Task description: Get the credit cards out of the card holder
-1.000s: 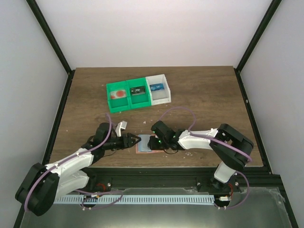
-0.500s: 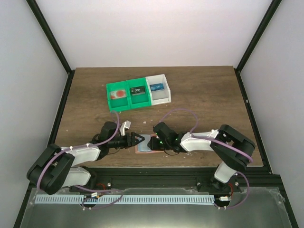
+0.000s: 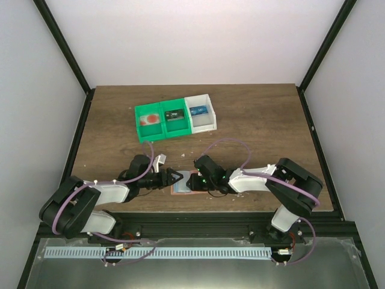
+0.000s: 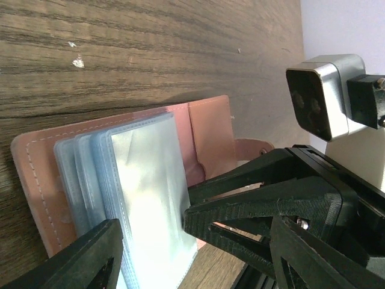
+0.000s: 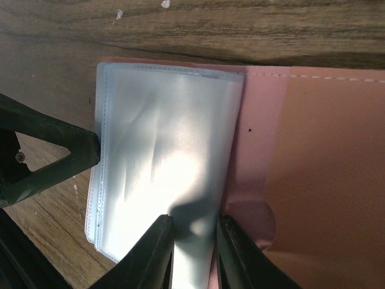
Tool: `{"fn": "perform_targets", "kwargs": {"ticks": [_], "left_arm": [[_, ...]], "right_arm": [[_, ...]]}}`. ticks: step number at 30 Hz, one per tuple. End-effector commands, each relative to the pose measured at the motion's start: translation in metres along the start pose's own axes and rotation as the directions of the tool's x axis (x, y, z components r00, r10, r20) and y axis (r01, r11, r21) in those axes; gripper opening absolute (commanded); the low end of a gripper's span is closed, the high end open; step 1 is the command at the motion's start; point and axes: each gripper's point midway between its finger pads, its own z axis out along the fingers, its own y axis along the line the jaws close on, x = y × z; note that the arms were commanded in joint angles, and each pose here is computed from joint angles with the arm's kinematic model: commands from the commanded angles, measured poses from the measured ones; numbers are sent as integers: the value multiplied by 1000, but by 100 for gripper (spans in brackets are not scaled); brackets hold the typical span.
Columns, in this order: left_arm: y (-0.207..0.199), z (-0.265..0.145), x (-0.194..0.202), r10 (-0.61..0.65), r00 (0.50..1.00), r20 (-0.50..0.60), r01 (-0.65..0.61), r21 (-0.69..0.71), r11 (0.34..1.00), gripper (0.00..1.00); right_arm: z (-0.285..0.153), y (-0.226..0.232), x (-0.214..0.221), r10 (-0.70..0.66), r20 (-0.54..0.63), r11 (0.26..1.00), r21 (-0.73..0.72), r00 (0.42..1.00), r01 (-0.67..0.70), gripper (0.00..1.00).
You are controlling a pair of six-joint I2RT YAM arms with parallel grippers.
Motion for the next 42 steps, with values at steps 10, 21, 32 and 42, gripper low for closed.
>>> {"fn": "perform_targets", "kwargs": {"ticks": [10, 21, 32, 42], "left_arm": [[3, 0, -1, -11, 1000, -13, 10, -29, 1000, 69], [4, 2, 3, -24, 999, -43, 23, -28, 999, 68], [-17, 11, 8, -90, 993, -77, 94, 41, 995, 65], [-35, 13, 7, -77, 993, -87, 83, 76, 994, 58]], "right_arm": [[-2, -19, 15, 30, -4, 999, 38, 1000, -30, 19], [-8, -19, 16, 33, 19, 999, 9, 999, -33, 18], [-9, -27, 21, 19, 20, 1000, 19, 1000, -19, 18], [-11, -30, 23, 47, 27, 999, 12, 999, -47, 17]]}}
